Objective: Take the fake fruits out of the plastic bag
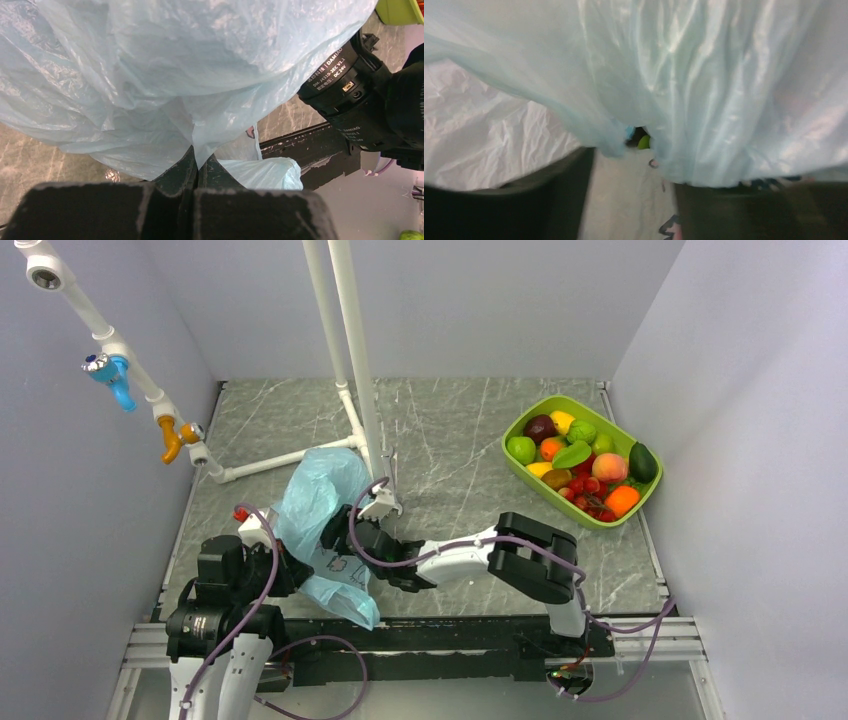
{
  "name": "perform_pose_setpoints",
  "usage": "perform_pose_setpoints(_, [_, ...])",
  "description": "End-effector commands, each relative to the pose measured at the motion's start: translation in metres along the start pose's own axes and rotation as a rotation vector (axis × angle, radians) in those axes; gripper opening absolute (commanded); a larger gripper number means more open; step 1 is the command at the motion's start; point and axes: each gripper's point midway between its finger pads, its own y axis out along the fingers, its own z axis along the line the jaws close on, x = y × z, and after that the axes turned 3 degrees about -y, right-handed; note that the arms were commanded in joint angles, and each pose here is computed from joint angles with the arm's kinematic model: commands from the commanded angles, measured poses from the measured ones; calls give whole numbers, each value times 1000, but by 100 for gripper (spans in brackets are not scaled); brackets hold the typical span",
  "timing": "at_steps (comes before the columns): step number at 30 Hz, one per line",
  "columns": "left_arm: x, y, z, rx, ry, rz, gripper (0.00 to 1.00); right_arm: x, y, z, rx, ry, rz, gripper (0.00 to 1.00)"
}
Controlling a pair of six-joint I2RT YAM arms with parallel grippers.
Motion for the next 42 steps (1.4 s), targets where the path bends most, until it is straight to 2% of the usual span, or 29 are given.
perform_pose_setpoints(1, [7,1,-4,-22,22,-24,0,40,-11,11,60,-9,-155,42])
perform_pose_setpoints(6, [7,0,-4,-17,21,-30,0,75,-45,-1,42,-110,-239,12])
perform_pose_setpoints(9, [8,-1,-2,-5,13,-36,0,104,-74,-15,-5,-147,-301,0])
perform_pose_setpoints(12, [9,-2,0,12,1,-44,0,132,-97,-30,-54,-210,-350,0])
perform_pose_setpoints(15, [9,-1,2,21,-7,-37,0,147,-101,-38,-74,-307,-290,0])
perform_pose_setpoints(21, [8,-1,2,23,-5,-29,0,177,-111,-95,-311,-462,-255,0])
perform_pose_setpoints(28, [8,-1,1,17,-3,-35,0,163,-119,-162,-552,-647,-159,0])
perform_pose_setpoints(32, [8,0,0,10,-1,-23,0,146,-107,-151,-466,-725,-43,0])
perform_pose_setpoints(33, [7,1,0,10,-1,-20,0,146,-106,-145,-438,-724,-37,3])
perform_pose_setpoints(35, [7,1,0,5,0,-20,0,149,-108,-132,-382,-733,-38,19])
perform_pose_setpoints(37, [7,1,0,5,-1,-18,0,157,-115,-121,-352,-739,-50,46])
perform_pose_setpoints(39, [7,1,0,8,-1,-16,0,169,-127,-108,-319,-751,-72,68])
perform_pose_setpoints(41, [7,1,-1,3,2,-20,0,178,-140,-98,-293,-780,-88,83])
perform_pose_setpoints(42, [7,1,-1,2,2,-21,0,177,-146,-92,-271,-803,-80,86])
